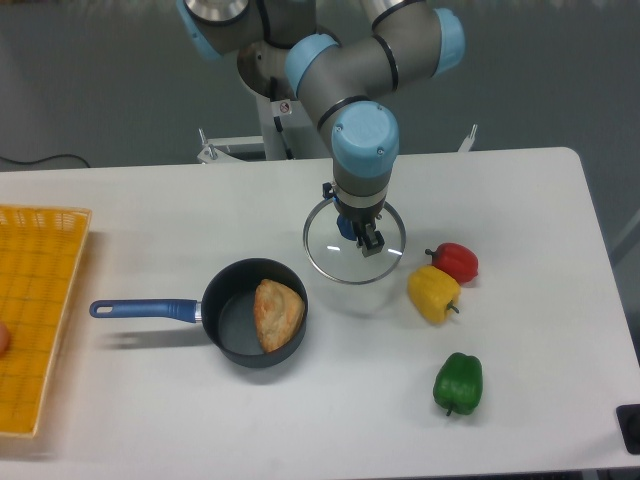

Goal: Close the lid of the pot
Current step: 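Lift the glass lid by its knob with the gripper, then carry the glass lid over the blue-handled saucepan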

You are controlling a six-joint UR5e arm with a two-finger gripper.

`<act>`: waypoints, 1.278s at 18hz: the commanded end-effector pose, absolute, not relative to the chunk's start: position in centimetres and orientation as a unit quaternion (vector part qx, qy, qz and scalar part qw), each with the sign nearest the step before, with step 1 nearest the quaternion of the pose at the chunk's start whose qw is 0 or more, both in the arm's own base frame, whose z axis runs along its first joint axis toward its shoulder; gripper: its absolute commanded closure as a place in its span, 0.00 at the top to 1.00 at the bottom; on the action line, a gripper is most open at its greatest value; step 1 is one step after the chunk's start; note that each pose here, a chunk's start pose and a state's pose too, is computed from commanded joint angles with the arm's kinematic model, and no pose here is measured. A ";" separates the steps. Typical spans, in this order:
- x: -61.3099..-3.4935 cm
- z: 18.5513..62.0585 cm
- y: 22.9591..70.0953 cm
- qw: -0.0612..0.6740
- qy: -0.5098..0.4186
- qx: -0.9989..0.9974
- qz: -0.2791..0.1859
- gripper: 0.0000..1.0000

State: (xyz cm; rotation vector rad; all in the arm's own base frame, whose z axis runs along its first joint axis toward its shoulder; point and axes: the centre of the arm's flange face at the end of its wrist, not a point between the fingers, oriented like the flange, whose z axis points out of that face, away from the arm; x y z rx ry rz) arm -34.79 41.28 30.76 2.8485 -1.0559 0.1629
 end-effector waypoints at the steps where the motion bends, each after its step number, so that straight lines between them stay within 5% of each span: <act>1: -34.4 30.7 41.7 0.050 -0.347 0.935 0.053 0.64; 23: -29.1 31.8 49.5 0.054 -0.312 0.947 0.048 0.64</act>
